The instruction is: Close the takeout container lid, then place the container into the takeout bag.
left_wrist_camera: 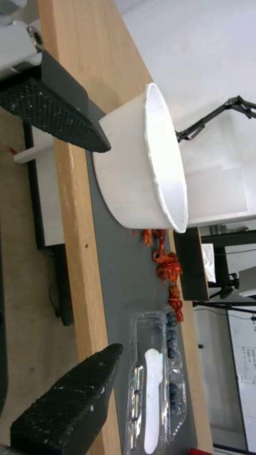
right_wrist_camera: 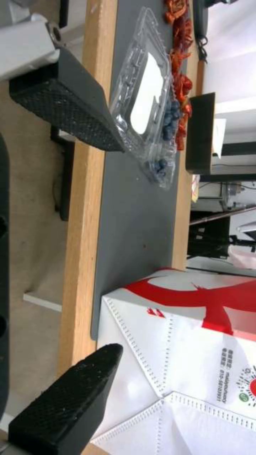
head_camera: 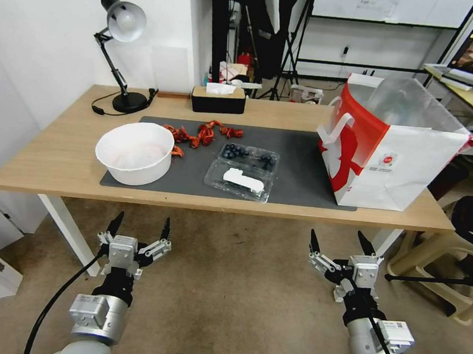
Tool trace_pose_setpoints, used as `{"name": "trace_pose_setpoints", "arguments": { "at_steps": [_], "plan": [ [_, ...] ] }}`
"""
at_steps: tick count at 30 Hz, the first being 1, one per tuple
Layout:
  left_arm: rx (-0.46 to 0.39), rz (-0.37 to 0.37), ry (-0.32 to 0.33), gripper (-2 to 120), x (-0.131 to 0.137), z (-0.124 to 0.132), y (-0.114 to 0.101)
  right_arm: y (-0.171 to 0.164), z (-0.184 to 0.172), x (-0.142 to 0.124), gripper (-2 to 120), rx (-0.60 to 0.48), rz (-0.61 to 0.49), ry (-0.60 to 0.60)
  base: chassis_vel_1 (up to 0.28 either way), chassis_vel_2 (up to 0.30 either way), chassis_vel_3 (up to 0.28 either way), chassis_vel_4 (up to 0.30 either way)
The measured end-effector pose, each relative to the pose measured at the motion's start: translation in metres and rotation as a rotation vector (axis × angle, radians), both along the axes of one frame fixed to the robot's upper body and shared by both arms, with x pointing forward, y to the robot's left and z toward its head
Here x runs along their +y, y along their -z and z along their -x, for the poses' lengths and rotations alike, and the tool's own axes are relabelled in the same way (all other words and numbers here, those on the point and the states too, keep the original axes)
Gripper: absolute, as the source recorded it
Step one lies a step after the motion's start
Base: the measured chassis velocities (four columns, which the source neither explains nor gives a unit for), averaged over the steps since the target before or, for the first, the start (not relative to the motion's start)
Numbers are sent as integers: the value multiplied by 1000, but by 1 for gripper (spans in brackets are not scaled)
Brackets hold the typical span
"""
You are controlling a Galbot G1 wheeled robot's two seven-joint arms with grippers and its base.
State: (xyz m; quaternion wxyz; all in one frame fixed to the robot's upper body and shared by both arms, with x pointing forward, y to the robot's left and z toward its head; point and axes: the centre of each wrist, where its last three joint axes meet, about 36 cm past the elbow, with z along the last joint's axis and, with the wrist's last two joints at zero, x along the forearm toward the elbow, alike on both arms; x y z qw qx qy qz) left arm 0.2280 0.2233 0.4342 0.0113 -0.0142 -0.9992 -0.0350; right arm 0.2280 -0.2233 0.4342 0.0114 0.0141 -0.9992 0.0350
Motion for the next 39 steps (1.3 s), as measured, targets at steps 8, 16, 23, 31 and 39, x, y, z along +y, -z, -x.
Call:
{"name": "trace_pose_setpoints", "arguments": {
  "at_steps": [8, 16, 23, 31, 39],
  "plan": [
    [0, 0, 0, 100, 0, 0, 0, 0, 0, 0, 100, 0, 0, 0, 0, 0, 0, 0],
    [0, 0, 0, 100, 0, 0, 0, 0, 0, 0, 100, 0, 0, 0, 0, 0, 0, 0],
    [0, 0, 0, 100, 0, 0, 0, 0, 0, 0, 100, 0, 0, 0, 0, 0, 0, 0],
    [-42, 86, -15, 100, -14, -11, -9, -10, 15, 9, 100, 6, 20, -14, 0, 0, 0, 0],
    [-40, 225, -38, 100, -37, -21, -23, -8, 14, 9, 100, 9, 11, 0, 0, 0, 0, 0]
  ]
}}
